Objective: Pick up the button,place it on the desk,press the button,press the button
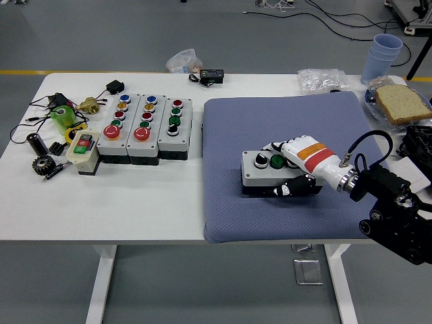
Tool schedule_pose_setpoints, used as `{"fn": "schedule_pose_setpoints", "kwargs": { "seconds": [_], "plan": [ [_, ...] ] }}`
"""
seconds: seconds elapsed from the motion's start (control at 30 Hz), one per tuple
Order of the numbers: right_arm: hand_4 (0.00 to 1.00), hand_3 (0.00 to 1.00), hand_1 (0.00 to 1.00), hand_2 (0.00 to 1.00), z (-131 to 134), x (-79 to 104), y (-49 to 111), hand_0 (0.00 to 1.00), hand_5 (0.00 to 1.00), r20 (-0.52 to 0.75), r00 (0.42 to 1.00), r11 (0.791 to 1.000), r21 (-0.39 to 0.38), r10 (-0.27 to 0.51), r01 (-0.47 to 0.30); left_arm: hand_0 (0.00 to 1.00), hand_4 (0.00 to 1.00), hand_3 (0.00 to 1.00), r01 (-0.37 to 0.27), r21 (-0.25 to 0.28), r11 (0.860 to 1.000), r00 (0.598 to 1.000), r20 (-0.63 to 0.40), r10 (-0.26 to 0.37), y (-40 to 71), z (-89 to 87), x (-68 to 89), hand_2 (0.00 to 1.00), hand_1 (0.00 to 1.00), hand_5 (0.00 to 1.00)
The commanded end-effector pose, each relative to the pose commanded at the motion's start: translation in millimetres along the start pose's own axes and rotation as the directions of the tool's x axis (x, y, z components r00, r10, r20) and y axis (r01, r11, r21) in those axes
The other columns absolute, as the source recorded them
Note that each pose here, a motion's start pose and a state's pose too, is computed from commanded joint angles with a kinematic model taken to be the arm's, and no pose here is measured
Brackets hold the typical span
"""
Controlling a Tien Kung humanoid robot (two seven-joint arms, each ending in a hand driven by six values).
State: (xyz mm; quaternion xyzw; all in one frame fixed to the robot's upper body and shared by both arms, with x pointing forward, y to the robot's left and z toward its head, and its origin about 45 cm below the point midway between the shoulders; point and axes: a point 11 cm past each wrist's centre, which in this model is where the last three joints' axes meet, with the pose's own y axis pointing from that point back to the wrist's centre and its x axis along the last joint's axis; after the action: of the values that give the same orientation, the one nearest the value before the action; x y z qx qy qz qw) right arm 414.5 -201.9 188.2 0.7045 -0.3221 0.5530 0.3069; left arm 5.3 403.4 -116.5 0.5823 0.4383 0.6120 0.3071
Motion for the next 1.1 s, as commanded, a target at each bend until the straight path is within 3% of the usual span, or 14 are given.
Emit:
{"fn": "schedule_pose_setpoints", "kwargs": {
  "seconds": [0.07,0.1,0.47,0.5,0.67,0.7,0.87,0.9,1.07,1.1],
  "plan": [
    [0.581,0.515,0.271,0.467,-1,-1.0,-0.9,0.269,0.254,-0.008,1.0,1.0,-0.002,-0.007,0.007,0.558,0.267,0.429,0.0,0.0,1.0,1.0,0.0,0.0,0.0,0.1,0.0,0.424,0.42,0.389],
    [0.624,0.543,0.294,0.496,-1,-1.2,-1.3,0.271,0.192,-0.013,1.0,1.0,-0.002,-0.01,0.01,0.557,0.266,0.429,0.0,0.0,1.0,1.0,0.0,0.0,0.1,0.6,-0.1,0.424,0.421,0.39],
    [0.679,0.586,0.345,0.541,5,-5.6,0.1,0.291,0.157,-0.059,0.997,0.998,-0.041,-0.049,0.046,0.558,0.267,0.43,0.003,-0.004,1.0,1.0,-0.008,-0.003,0.6,2.9,-0.9,0.425,0.421,0.389],
    [0.707,0.752,0.425,0.63,5,-5.7,0.1,0.372,0.131,-0.06,0.997,0.998,-0.041,-0.049,0.047,0.557,0.267,0.43,0.003,-0.005,1.0,1.0,-0.01,-0.003,0.7,3.1,-1.0,0.425,0.421,0.391],
    [0.707,0.752,0.425,0.63,6,-8.4,0.6,0.372,0.131,-0.055,0.996,0.996,-0.054,-0.073,0.07,0.557,0.267,0.43,0.003,-0.005,1.0,1.0,-0.009,-0.003,0.8,3.7,-1.0,0.425,0.421,0.391],
    [0.724,0.826,0.494,0.686,6,-9.1,0.9,0.503,0.114,-0.053,0.996,0.996,-0.055,-0.078,0.075,0.557,0.268,0.43,0.003,-0.005,1.0,1.0,-0.01,-0.003,0.8,3.6,-1.0,0.425,0.421,0.39],
    [0.724,0.826,0.494,0.686,7,-11.9,1.7,0.503,0.114,-0.045,0.994,0.994,-0.062,-0.097,0.094,0.557,0.268,0.43,0.003,-0.006,1.0,1.0,-0.011,-0.003,0.8,3.9,-1.0,0.425,0.421,0.39],
    [0.744,0.868,0.59,0.75,7,-12.1,1.7,0.651,0.092,-0.044,0.994,0.993,-0.064,-0.101,0.098,0.557,0.268,0.429,0.003,-0.006,1.0,1.0,-0.011,-0.003,0.9,4.1,-1.1,0.426,0.421,0.391],
    [0.744,0.868,0.59,0.75,6,-10.1,0.8,0.651,0.092,-0.039,0.994,0.993,-0.068,-0.098,0.095,0.557,0.268,0.429,0.004,-0.008,1.0,1.0,-0.017,-0.004,1.2,5.8,-1.4,0.426,0.421,0.391],
    [0.76,0.889,0.631,0.794,6,-9.9,0.9,0.696,0.086,-0.039,0.994,0.993,-0.068,-0.098,0.096,0.558,0.271,0.429,0.004,-0.009,1.0,1.0,-0.016,-0.005,1.3,6.3,-1.4,0.425,0.421,0.388]
  ]
}}
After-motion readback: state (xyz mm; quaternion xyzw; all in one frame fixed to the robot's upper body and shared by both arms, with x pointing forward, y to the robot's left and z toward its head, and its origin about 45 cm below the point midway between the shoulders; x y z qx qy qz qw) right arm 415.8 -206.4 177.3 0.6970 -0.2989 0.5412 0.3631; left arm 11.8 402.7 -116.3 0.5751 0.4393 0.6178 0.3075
